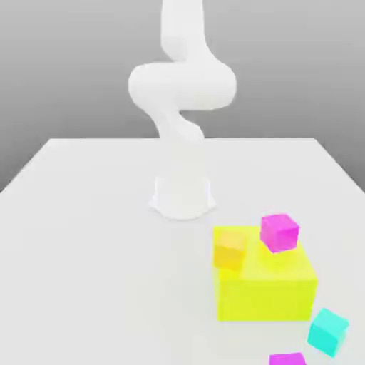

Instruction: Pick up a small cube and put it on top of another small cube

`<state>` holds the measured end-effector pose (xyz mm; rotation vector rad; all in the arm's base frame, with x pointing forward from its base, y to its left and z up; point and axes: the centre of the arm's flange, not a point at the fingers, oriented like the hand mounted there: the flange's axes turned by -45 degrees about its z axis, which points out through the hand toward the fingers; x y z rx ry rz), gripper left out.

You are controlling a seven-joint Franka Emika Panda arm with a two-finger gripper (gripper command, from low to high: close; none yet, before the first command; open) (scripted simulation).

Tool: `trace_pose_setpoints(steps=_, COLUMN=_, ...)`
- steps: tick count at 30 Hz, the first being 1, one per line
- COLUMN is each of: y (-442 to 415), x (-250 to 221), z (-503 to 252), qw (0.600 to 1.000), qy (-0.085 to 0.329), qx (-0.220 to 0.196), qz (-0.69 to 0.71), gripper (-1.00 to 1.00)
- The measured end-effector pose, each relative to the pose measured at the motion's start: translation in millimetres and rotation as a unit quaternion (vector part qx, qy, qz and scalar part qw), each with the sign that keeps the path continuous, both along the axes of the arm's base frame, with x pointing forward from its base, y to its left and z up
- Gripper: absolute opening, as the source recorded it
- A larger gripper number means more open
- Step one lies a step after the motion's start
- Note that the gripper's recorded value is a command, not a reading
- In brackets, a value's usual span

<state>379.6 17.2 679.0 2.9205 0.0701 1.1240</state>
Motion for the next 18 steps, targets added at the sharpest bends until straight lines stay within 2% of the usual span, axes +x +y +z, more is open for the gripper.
trace_pose_setpoints(steps=9, y=73.0, x=88.7, z=-138.0, qw=0.986, qy=0.115, qx=-0.063, qz=0.1, gripper=0.0)
trace_pose_setpoints(steps=18, y=154.5, x=114.8, z=-296.8, qw=0.944, qy=0.22, qx=-0.111, qz=0.218, gripper=0.0)
